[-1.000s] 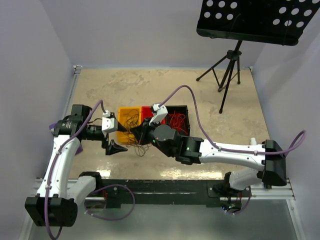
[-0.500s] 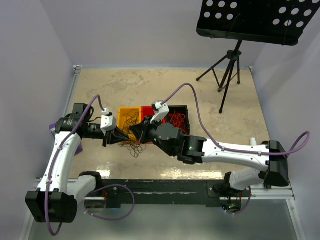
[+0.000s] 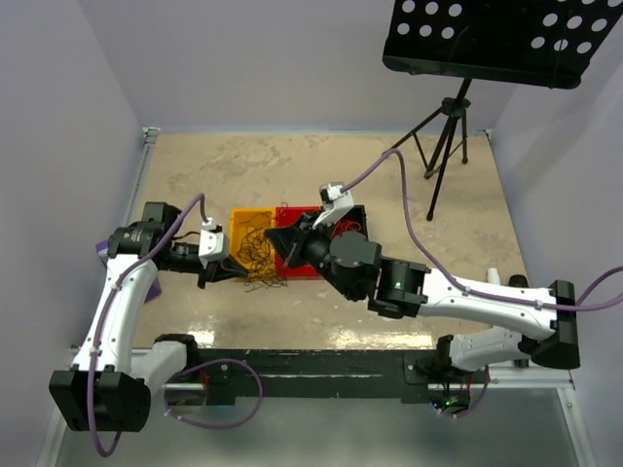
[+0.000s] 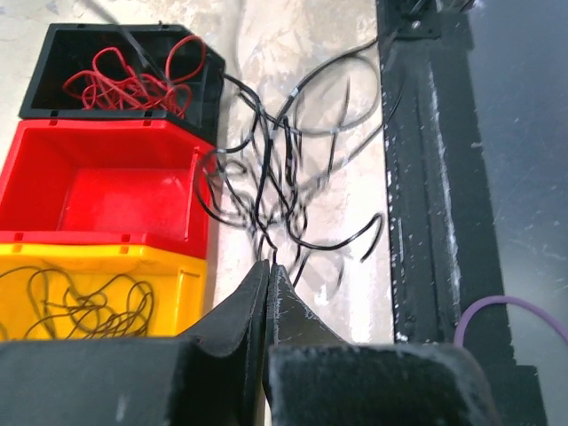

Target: Untangle the cables

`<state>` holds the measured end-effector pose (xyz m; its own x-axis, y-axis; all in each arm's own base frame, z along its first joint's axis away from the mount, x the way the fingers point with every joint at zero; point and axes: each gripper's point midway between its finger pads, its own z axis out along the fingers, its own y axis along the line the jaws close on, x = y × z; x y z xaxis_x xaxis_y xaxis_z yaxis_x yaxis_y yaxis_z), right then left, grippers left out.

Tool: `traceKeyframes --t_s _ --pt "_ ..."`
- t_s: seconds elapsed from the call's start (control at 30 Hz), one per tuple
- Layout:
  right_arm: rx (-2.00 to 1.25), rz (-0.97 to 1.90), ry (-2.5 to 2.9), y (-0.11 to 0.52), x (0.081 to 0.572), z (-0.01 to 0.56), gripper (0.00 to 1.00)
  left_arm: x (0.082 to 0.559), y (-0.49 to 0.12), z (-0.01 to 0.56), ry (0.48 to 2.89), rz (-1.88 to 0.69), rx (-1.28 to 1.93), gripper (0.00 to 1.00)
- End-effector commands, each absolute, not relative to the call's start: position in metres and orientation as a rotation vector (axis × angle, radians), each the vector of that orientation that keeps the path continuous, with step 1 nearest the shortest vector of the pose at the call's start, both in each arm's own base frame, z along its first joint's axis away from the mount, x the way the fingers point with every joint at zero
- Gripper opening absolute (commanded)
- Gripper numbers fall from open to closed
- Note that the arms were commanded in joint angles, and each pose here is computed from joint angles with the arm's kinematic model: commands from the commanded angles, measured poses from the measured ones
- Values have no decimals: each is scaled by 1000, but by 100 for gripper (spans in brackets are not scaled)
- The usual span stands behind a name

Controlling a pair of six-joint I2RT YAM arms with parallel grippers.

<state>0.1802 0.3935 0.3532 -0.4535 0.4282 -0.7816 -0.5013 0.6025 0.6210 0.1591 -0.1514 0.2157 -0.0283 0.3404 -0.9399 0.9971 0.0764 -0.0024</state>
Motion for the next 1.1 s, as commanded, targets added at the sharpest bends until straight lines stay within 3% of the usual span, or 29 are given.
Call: traceKeyframes --t_s 0.0,0.7,1.0,1.03,1.07 --pt "64 1050 1582 347 189 436 0 171 -145 223 1425 -810 1472 0" --pt "270 902 1364 203 190 564 0 165 -99 149 1545 -415 1711 0" --pt "298 848 1339 182 191 580 0 162 -106 182 1485 -419 1682 0" --pt "302 851 1329 180 191 584 0 163 -107 185 1489 -424 1662 4" --pt "291 858 1327 182 191 585 0 165 -109 189 1497 -433 1634 18"
